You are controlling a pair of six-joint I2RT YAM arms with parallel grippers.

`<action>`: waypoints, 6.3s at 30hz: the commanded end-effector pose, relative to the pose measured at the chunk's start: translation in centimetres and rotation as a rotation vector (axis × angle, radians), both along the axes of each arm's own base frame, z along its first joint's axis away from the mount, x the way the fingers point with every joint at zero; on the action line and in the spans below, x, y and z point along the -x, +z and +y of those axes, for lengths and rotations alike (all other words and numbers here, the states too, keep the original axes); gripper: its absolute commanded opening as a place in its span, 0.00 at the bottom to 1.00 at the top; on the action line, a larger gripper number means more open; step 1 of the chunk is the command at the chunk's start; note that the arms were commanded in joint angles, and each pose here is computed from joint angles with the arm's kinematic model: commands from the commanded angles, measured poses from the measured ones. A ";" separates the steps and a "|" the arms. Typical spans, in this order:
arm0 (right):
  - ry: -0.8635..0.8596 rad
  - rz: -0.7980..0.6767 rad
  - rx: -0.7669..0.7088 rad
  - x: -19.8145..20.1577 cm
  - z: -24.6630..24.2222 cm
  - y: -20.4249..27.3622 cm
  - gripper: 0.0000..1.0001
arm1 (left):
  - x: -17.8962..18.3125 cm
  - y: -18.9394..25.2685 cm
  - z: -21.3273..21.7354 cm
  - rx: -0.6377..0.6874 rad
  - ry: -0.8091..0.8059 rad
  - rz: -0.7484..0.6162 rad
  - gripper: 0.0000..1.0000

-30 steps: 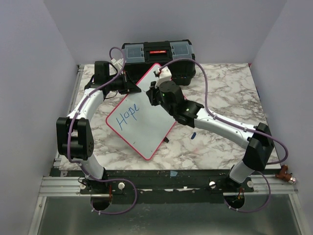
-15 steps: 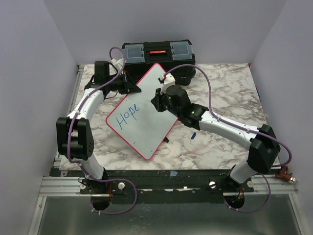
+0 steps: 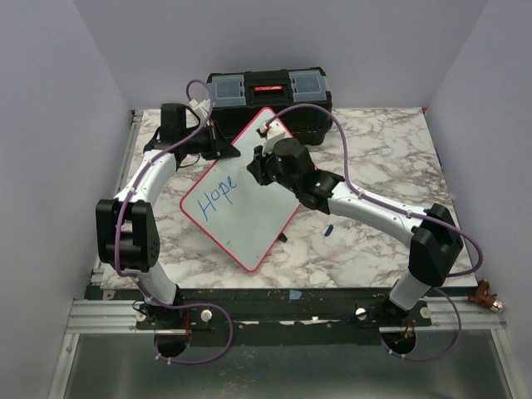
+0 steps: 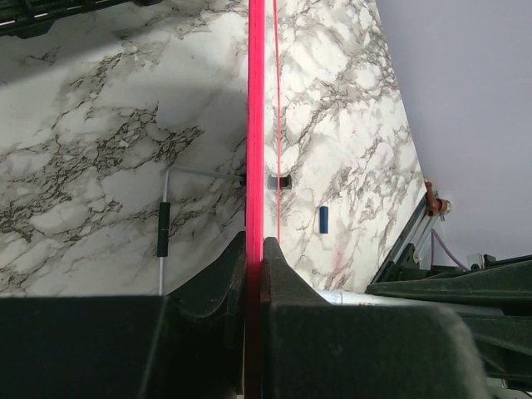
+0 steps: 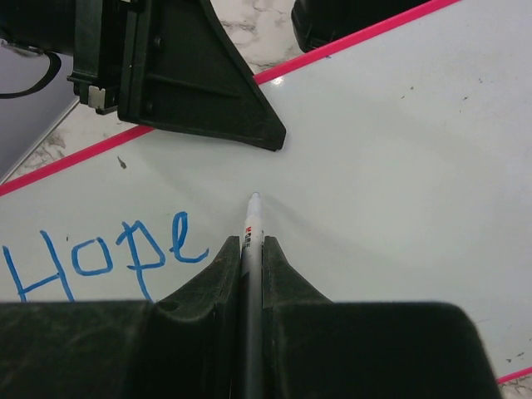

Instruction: Write a sentence on the whiteboard

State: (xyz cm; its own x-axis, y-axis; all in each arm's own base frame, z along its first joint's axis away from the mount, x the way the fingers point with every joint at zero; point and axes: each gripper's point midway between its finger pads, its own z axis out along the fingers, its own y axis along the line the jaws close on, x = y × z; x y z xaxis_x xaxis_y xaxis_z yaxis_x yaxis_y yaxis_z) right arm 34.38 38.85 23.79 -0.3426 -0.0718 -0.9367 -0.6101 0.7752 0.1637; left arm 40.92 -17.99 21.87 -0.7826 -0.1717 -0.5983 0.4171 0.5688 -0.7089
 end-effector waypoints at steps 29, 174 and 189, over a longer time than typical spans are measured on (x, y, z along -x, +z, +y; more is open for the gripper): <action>0.084 0.075 0.005 2.1 -0.4 -2.4 0.01 | -0.2 1.6 -0.7 -0.034 -0.046 -0.116 0.00; -0.164 0.055 -0.040 -3.8 -2.9 -2.0 0.01 | 0.1 2.2 -0.9 -0.056 -0.062 -0.133 0.00; -0.144 0.042 -0.059 -4.6 -1.6 -0.7 0.01 | 0.1 2.2 -0.9 -0.057 -0.062 -0.133 0.00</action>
State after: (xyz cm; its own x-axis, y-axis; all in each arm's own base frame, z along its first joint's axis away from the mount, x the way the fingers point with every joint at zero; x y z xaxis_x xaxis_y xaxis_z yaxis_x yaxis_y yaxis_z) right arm 38.45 37.05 23.89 -0.3713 0.0599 -0.9266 -0.4904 0.8347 0.2505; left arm 40.64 -18.40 22.24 -0.7800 -0.1389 -0.6101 0.4345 0.5814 -0.6879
